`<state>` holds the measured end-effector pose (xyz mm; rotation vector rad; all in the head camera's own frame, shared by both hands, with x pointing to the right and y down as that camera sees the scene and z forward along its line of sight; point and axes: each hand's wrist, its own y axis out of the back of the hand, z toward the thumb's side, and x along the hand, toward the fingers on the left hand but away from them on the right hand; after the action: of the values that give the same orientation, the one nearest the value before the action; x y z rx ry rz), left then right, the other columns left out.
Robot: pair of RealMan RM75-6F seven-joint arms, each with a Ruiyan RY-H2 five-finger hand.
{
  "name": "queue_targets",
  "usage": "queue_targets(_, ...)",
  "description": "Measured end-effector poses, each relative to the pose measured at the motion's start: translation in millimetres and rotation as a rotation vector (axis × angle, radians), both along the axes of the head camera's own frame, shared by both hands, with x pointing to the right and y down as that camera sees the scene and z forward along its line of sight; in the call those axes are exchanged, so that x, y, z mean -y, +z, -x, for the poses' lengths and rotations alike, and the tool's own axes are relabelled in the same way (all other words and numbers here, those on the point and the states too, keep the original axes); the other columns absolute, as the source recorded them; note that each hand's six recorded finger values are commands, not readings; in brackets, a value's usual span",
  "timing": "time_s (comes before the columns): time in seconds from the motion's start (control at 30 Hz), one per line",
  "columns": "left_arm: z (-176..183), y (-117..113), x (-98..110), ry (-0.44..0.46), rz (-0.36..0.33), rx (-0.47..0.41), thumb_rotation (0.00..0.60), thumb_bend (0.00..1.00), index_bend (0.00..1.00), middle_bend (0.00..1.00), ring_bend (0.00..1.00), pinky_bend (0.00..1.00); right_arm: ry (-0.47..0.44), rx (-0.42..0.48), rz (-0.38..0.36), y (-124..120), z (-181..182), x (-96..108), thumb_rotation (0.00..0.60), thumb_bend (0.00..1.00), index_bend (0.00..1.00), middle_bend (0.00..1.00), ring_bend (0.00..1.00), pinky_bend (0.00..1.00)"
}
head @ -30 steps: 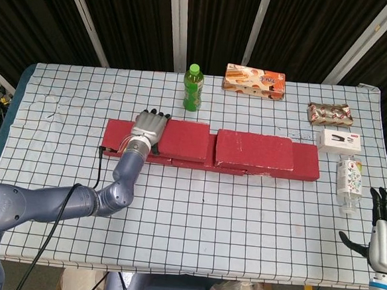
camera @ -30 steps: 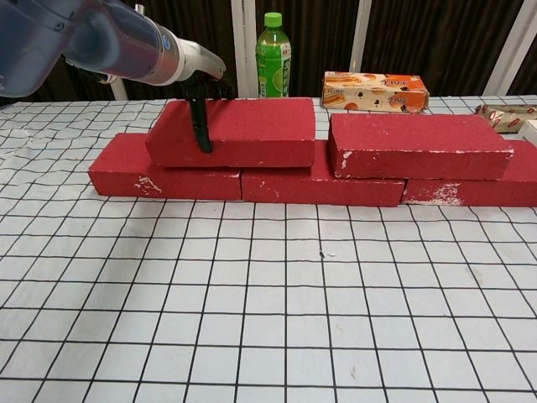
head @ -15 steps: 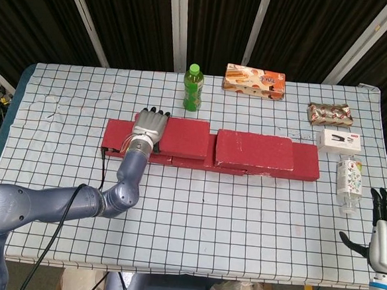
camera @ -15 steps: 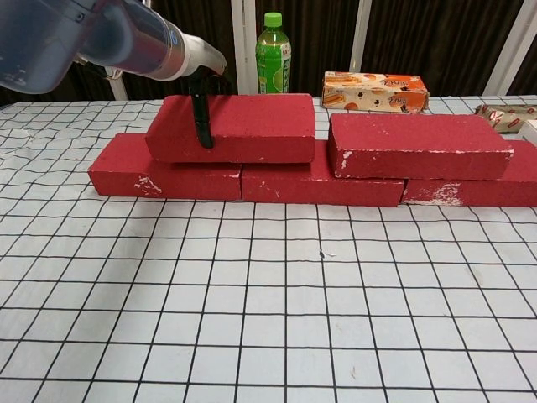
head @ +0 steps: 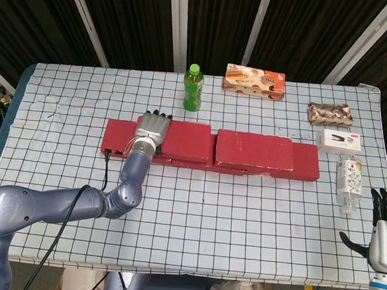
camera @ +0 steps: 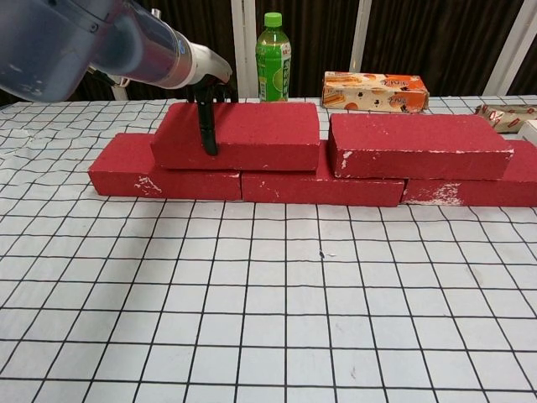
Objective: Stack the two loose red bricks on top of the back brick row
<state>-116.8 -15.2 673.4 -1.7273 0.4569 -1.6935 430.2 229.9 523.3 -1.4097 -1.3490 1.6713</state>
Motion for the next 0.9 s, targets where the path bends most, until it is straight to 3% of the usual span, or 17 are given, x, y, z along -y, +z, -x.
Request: queue_targets(0.9,-14,2,-4,-0.007,0.005,-0.004,0.6,0.0,0.17,0.08,0.06,0.13,0.014,-0.003,0.012,1,-2,0,0.6,0.15,0.0,0.0,0.0,0.0)
